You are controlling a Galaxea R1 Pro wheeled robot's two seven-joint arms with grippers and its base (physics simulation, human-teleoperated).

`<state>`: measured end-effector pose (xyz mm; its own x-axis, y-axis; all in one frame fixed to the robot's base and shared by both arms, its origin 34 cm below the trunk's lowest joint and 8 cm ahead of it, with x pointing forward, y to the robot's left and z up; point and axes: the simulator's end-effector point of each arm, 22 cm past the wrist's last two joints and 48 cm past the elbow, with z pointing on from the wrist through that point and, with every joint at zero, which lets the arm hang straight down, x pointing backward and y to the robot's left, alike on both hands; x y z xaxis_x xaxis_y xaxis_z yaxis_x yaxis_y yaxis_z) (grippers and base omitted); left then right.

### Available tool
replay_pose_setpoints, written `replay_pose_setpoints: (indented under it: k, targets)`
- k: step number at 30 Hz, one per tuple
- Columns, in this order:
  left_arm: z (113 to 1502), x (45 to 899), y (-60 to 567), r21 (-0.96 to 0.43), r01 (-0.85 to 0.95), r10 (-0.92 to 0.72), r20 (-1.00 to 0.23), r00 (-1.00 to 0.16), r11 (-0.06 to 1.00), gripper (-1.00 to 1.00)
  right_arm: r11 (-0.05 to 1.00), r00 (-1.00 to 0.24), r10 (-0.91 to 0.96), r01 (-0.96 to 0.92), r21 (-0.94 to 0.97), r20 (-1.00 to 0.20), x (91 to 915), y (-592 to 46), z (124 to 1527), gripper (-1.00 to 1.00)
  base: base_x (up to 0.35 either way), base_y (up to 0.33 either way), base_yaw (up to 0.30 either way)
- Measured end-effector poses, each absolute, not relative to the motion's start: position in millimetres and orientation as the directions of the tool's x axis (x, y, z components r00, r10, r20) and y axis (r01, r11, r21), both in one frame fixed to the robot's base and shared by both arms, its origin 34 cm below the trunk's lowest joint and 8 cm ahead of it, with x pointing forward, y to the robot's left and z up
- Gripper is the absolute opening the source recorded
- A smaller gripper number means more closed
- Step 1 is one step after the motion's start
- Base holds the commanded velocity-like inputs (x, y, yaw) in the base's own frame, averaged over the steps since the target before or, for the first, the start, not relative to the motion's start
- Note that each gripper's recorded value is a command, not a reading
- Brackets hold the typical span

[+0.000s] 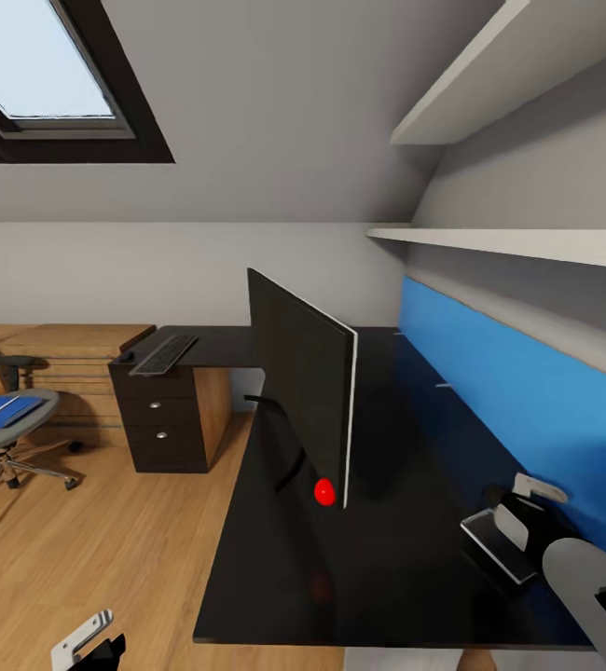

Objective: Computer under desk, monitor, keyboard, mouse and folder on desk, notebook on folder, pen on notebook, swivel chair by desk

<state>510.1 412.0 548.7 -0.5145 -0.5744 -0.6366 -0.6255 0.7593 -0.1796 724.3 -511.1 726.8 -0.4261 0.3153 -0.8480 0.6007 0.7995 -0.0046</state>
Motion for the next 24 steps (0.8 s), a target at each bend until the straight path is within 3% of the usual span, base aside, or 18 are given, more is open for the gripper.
replay_pose_setpoints:
  k: [17, 24]
  targets:
    - [548.6, 509.9, 412.0, -0.179, -0.625, -0.574, -0.637, -0.515, 0.76, 1.0, 0.8, -0.425, 0.312, 0.6, -0.006, -0.85, 724.8, -511.3, 727.8, 1.0, -0.003, 0.08, 0.0]
    - [548.3, 509.9, 411.8, -0.179, -0.625, -0.574, -0.636, -0.516, 0.76, 1.0, 0.796, -0.416, 0.324, 0.605, 0.008, -0.85, 725.8, -510.8, 728.4, 1.0, -0.106, 0.093, 0.0]
